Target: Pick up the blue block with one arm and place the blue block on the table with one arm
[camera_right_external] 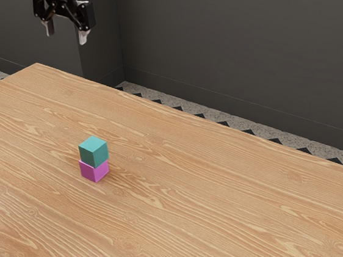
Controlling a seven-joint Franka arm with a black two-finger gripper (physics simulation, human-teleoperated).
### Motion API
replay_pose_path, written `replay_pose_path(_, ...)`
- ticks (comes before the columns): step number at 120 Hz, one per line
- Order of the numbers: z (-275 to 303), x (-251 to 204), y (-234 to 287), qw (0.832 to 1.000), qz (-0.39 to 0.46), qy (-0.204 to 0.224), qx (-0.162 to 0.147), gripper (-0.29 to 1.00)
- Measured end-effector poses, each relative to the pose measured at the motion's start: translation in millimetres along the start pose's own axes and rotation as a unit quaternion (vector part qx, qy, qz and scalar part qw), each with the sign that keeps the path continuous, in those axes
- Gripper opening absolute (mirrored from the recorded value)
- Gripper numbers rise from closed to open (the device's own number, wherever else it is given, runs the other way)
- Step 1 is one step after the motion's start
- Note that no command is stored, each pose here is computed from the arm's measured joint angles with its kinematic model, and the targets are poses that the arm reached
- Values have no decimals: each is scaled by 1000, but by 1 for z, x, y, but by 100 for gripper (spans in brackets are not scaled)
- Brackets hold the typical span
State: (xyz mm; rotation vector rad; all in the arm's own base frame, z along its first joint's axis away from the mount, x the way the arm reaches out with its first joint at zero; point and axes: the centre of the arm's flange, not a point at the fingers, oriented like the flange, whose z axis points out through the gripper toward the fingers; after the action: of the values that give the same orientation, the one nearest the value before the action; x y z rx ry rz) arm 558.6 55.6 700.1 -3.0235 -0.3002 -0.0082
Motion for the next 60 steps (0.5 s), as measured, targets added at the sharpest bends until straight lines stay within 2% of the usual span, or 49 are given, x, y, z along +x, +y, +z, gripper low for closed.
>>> replay_pose_path(17, -1, -1, 0, 1000, -4, -2, -1, 70)
replay_pose_path(20, -23, -8, -3, 1000, -5, 20, -5, 70)
replay_pose_path(29, -124, -55, -7, 992, 0, 125, -25, 70)
replay_pose_path(35, -154, -78, 5, 987, 17, 156, -33, 70)
replay_pose_path(45, -170, -95, 35, 983, 50, 170, -43, 70)
replay_pose_path(60, -170, -103, 83, 980, 96, 167, -48, 70)
